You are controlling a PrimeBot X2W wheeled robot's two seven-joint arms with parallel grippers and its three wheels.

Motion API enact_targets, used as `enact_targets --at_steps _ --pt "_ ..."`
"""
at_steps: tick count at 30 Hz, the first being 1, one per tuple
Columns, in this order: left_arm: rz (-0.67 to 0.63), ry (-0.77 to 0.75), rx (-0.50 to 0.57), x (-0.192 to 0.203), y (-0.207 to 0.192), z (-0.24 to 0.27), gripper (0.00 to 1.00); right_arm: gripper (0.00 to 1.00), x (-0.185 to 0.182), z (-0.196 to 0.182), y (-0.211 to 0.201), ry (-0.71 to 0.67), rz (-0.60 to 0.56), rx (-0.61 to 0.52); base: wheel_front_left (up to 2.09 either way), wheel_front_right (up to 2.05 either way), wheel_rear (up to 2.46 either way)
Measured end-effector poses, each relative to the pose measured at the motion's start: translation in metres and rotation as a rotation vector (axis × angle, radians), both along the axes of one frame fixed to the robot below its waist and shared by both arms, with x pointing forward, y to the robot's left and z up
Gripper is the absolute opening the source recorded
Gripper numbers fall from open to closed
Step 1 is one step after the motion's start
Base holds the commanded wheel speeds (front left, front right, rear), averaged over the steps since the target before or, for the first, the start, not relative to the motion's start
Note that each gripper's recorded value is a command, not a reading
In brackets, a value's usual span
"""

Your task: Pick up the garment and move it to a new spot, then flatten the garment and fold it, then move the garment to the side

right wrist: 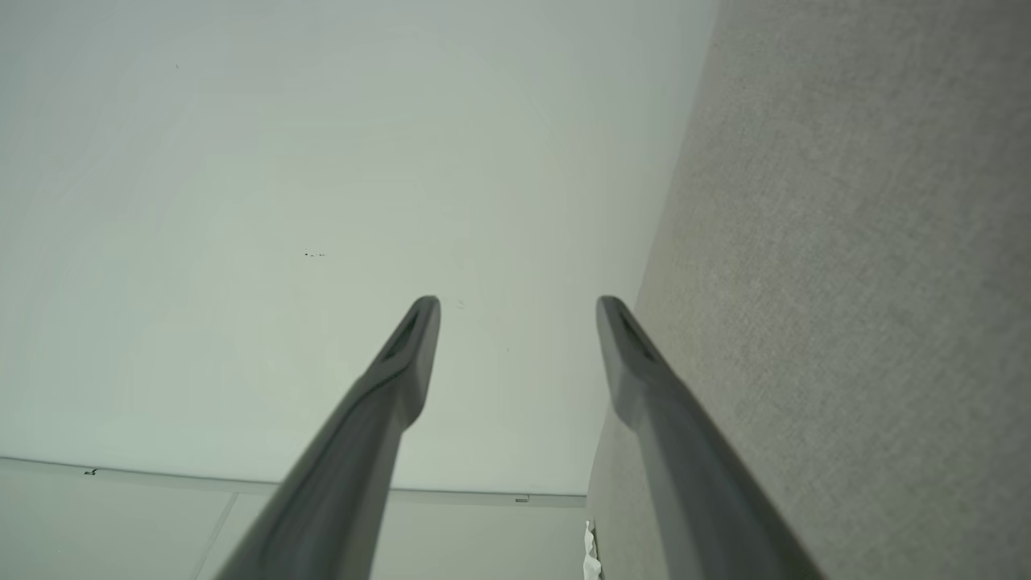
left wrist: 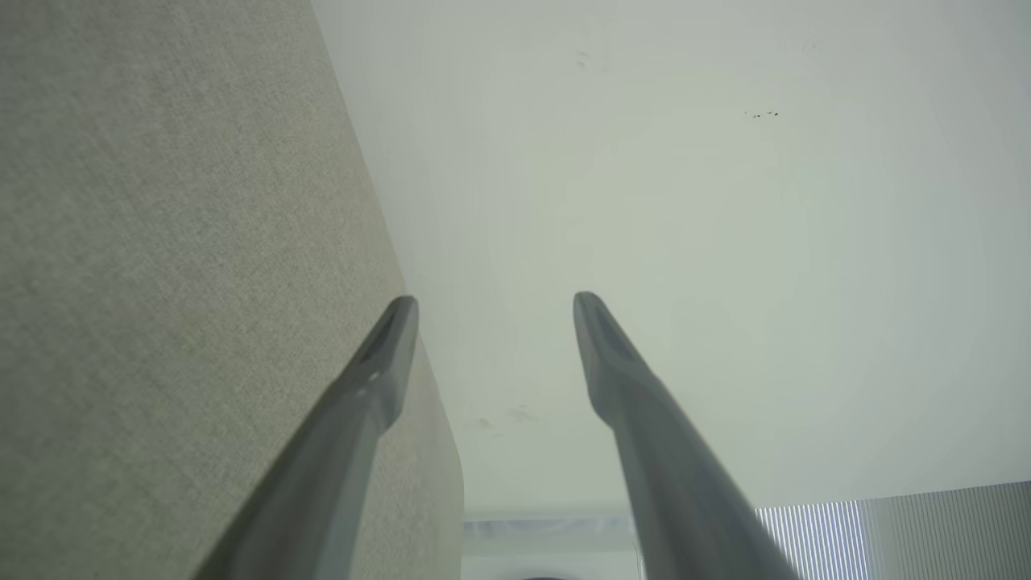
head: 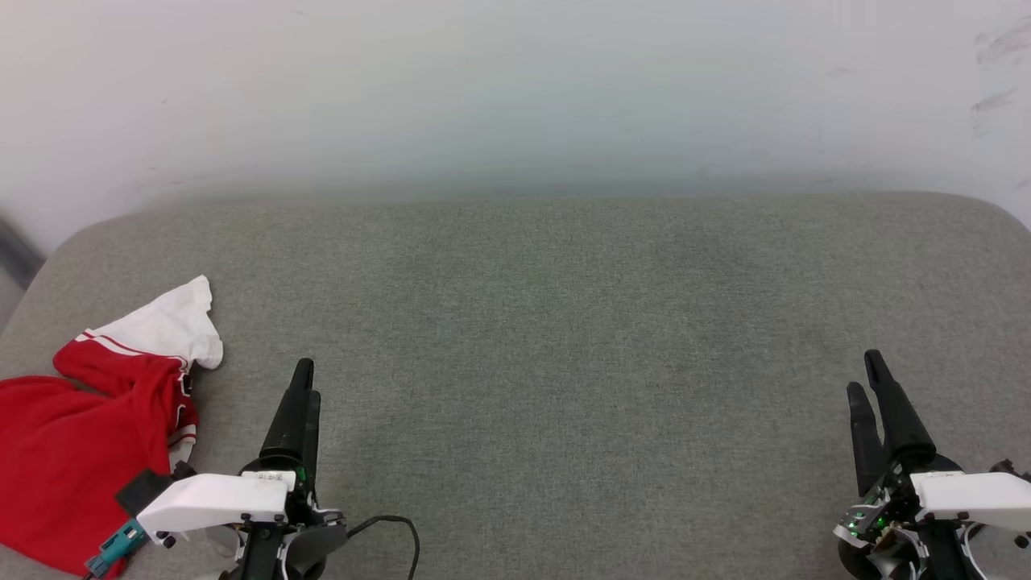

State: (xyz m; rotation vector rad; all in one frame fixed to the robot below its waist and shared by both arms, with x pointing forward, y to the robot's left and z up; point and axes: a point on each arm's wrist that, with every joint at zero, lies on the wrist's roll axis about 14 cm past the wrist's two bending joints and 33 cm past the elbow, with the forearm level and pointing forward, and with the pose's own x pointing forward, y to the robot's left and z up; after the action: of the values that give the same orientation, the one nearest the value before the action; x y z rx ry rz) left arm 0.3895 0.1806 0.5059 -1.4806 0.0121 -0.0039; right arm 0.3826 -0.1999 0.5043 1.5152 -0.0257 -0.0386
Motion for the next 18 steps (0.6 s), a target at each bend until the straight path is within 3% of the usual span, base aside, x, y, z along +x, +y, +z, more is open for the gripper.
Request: enact_targets --at_steps 9,18 --pt "0.001 -0.043 0.160 0.002 -0.003 0.013 1.00 1.00 0.003 0.011 0.003 -0.029 0.010 -0.119 0.00 0.00 0.00" --pt "-0.013 -0.086 0.375 0.003 -0.012 0.024 1.00 1.00 0.005 0.020 0.005 -0.055 0.016 -0.349 0.00 0.00 0.00"
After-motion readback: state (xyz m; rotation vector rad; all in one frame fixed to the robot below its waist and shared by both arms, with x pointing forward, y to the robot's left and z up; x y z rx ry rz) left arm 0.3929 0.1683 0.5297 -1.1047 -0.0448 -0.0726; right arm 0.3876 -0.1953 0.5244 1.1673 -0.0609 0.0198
